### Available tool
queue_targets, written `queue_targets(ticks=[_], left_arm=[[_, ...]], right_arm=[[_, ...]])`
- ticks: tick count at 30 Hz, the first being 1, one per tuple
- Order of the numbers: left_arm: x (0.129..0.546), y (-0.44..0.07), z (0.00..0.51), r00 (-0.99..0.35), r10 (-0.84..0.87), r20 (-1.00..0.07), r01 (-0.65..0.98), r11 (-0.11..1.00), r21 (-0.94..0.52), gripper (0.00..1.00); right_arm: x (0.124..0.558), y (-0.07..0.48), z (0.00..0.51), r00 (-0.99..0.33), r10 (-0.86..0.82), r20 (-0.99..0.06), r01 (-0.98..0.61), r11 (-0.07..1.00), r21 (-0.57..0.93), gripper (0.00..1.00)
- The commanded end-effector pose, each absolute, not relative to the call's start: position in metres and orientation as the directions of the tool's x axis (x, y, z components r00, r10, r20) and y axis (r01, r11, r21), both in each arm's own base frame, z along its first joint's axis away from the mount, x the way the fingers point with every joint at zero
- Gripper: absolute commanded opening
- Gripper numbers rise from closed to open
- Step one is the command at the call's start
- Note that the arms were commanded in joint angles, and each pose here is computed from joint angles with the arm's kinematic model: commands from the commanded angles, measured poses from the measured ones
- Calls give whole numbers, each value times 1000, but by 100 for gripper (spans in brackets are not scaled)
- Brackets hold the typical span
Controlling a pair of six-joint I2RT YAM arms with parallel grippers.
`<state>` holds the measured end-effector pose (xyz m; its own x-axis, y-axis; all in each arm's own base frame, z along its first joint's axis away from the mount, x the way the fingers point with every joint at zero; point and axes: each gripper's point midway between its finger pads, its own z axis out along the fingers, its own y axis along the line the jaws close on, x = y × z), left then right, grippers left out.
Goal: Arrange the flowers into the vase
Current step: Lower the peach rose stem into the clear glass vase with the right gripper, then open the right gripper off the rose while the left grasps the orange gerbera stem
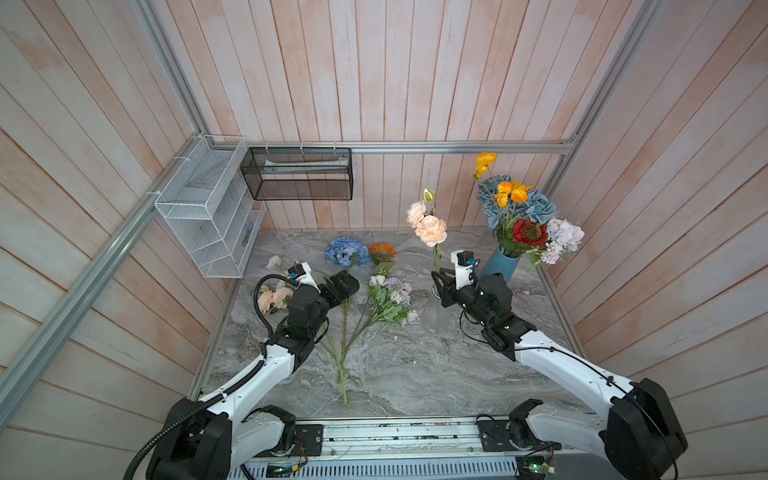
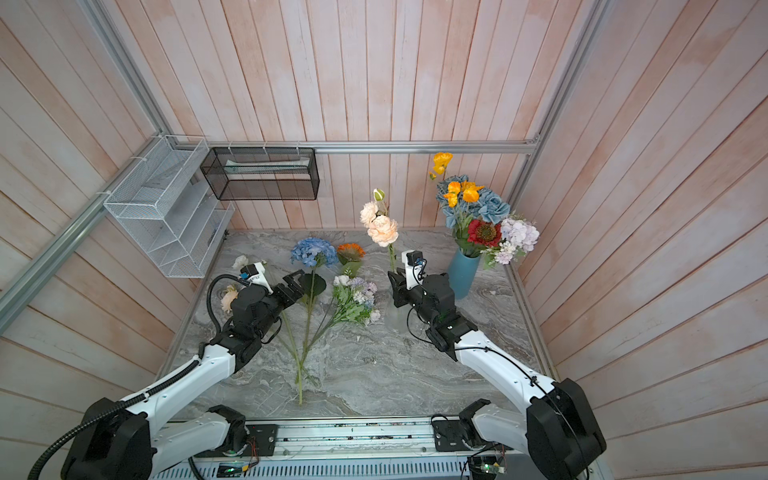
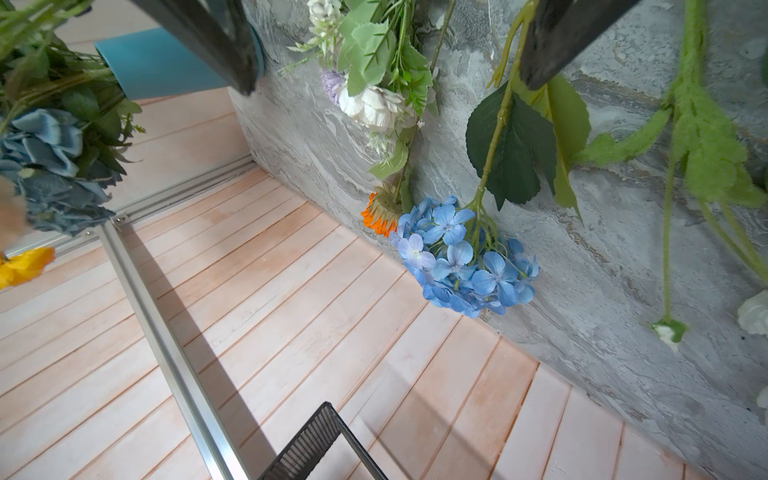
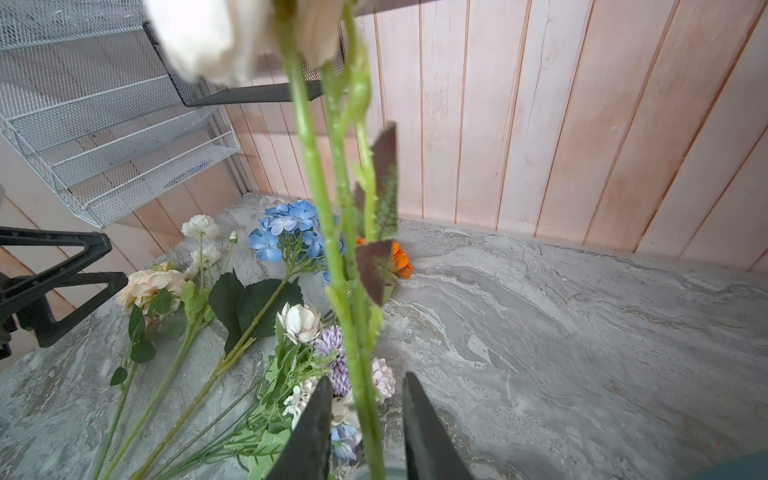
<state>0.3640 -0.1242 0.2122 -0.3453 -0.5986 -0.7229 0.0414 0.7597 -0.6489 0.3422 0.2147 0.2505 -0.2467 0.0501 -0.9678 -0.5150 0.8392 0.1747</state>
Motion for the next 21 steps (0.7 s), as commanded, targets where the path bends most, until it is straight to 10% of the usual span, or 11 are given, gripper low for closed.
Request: queue_targets(ticks=[1, 14, 21], left_arm=[[368, -130, 218, -350, -565, -748, 85, 776, -626, 100], [381, -161, 189, -526, -301, -796, 195, 868, -457, 93], [378, -176, 153, -654, -147, -742, 245, 887, -392, 64]], right_arm=[[338, 210, 259, -234, 38, -972, -503, 850, 154, 33], [325, 189, 312, -98, 67, -993, -470, 876, 106, 46], [339, 176, 315, -78, 154, -985, -388, 905, 172, 95]])
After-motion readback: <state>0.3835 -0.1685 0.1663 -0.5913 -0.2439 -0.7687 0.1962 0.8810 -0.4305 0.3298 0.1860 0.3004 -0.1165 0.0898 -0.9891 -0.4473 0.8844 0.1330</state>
